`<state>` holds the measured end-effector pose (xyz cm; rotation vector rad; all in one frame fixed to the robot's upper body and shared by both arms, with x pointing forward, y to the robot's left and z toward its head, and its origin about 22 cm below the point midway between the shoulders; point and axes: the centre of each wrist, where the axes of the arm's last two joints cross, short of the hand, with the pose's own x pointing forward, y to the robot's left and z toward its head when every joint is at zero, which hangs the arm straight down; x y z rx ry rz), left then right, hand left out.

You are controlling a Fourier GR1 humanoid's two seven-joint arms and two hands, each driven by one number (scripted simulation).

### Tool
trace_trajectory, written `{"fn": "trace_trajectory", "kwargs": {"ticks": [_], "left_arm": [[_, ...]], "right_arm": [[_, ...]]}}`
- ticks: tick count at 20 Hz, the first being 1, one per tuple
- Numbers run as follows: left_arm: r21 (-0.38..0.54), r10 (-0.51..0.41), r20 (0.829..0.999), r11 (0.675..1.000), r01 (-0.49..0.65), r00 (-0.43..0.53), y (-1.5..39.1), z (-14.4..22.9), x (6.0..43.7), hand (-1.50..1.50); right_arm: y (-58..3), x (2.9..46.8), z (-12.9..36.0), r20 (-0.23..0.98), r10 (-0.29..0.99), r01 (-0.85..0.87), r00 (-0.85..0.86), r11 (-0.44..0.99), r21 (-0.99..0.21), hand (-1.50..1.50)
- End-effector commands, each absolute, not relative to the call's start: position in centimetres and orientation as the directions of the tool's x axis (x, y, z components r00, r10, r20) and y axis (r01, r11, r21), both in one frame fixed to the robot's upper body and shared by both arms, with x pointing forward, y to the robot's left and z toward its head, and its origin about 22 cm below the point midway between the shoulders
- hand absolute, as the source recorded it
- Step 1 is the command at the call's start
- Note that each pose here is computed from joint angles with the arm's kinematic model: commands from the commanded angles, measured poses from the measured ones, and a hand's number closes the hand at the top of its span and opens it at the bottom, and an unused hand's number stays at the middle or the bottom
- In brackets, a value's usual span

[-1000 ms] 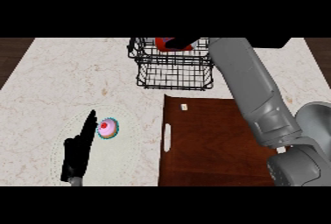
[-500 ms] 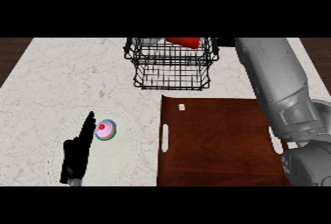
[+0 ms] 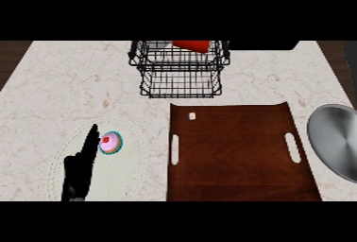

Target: Pick the can from the tray and place it in the tiered basket

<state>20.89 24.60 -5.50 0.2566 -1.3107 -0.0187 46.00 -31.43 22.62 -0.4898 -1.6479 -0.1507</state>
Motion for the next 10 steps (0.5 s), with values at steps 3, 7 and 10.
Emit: {"fn": "trace_trajectory", "kwargs": {"ticks": [3, 7, 10], "left_arm": [[0.2, -0.161, 0.954, 0.97, -0.136, 0.254, 23.9, -5.0, 21.3, 0.0], [0.213, -0.176, 0.951, 0.969, -0.127, 0.256, 24.6, -5.9, 20.7, 0.0], [0.198, -0.161, 0.952, 0.973, -0.121, 0.262, 25.5, -5.2, 22.0, 0.0]], "right_arm": [[-42.1, 41.5, 22.1, 0.975, 0.218, 0.435, -0.053, 0.883, -0.174, -1.5], [-48.8, 37.4, 22.1, 0.973, 0.222, 0.388, -0.066, 0.904, -0.18, -1.5], [-52.3, 34.6, 21.9, 0.978, 0.193, 0.355, -0.085, 0.923, -0.151, -1.5]]}}
